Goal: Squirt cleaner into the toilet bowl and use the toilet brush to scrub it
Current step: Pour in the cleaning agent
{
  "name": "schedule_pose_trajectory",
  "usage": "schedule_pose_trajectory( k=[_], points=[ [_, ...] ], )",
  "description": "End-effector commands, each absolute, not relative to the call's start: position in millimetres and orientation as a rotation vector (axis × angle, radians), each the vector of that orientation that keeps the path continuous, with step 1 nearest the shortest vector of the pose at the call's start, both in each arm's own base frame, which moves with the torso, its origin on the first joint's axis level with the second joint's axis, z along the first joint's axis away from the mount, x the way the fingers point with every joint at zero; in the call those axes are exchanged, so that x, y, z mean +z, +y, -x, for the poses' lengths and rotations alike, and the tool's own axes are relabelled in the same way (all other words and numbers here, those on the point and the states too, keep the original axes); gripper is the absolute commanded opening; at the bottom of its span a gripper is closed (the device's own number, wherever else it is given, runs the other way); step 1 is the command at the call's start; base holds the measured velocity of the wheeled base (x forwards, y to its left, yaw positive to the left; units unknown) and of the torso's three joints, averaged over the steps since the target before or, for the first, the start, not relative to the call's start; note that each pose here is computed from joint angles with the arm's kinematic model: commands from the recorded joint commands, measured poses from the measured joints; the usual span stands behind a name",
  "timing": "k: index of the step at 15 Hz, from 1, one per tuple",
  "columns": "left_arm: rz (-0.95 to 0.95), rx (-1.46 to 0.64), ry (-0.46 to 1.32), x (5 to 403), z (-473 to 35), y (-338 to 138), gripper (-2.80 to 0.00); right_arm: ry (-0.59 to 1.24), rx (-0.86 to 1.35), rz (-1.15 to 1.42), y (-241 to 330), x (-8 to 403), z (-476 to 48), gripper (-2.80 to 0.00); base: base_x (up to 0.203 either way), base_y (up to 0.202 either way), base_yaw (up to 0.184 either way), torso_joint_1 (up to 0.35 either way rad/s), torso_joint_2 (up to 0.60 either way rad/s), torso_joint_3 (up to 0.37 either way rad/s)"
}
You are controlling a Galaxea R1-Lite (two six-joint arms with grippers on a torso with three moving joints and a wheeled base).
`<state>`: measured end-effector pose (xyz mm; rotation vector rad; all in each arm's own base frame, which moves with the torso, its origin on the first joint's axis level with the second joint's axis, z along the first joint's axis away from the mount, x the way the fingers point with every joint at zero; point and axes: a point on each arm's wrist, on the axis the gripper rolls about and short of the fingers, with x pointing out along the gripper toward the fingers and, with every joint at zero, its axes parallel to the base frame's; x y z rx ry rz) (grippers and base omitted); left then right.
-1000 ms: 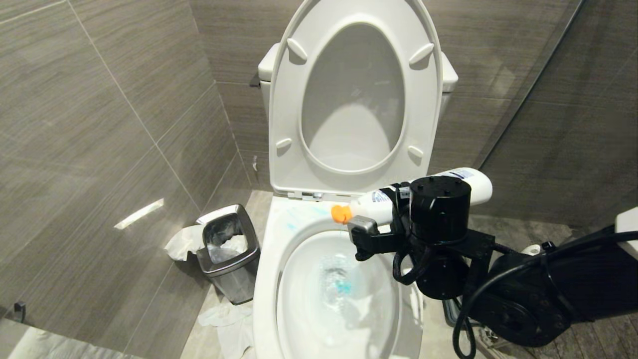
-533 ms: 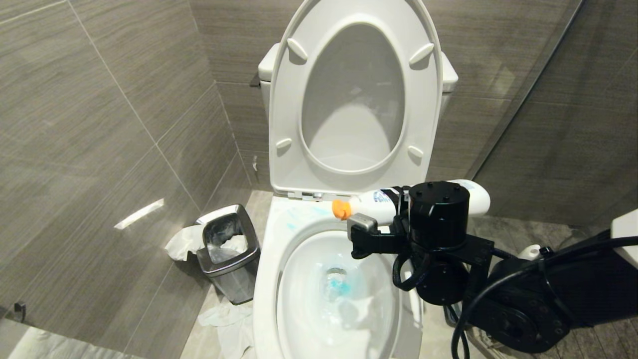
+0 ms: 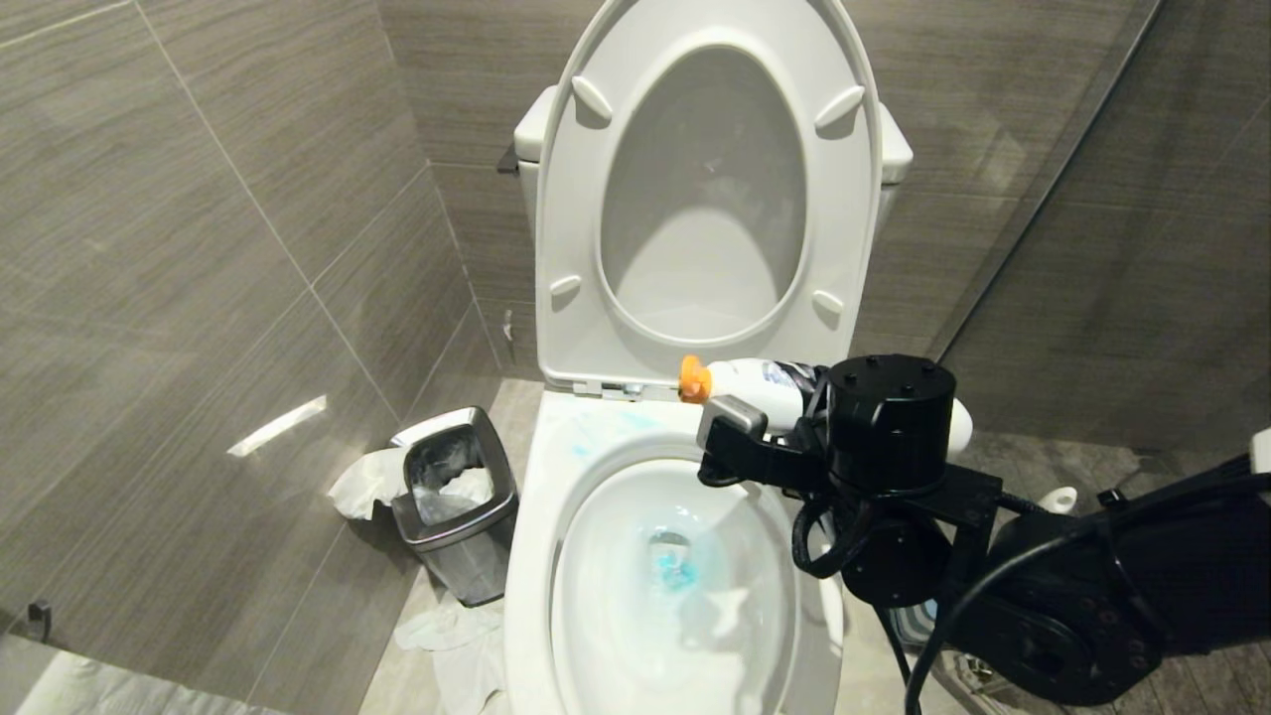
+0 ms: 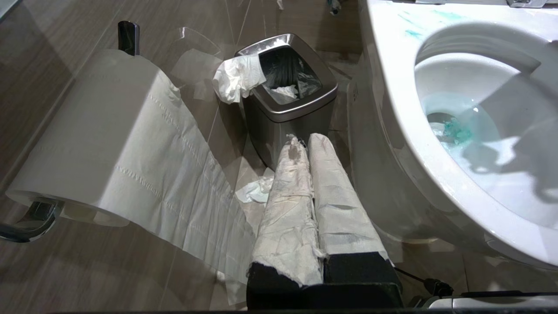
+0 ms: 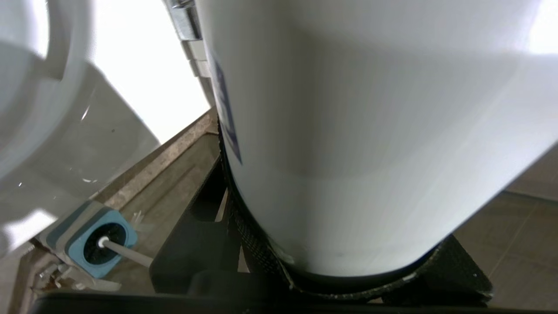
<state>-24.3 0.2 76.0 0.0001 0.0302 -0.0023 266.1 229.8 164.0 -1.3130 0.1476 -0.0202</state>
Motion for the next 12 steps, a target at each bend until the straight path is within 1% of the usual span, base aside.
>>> schedule_pose_trajectory(
  k=[1,4,6,8,12],
  points=[
    [0.0,-0.002,0.031,76,24,0,-2.8,0.126,-0.051,1.274,225,180,-265,-2.8,0.0,0.0,0.0,0.0,0.0,0.0],
    [0.0,-0.002,0.031,76,24,0,-2.8,0.153,-0.037,1.213,218,191,-258,-2.8,0.0,0.0,0.0,0.0,0.0,0.0],
    [0.0,-0.002,0.031,76,24,0,-2.8,0.192,0.003,1.092,218,192,-257,-2.8,0.0,0.0,0.0,0.0,0.0,0.0],
    [0.0,-0.002,0.031,76,24,0,-2.8,0.227,0.031,0.912,220,195,-258,-2.8,0.0,0.0,0.0,0.0,0.0,0.0],
    [0.0,-0.002,0.031,76,24,0,-2.8,0.233,0.102,0.523,219,200,-258,-2.8,0.0,0.0,0.0,0.0,0.0,0.0]
  ],
)
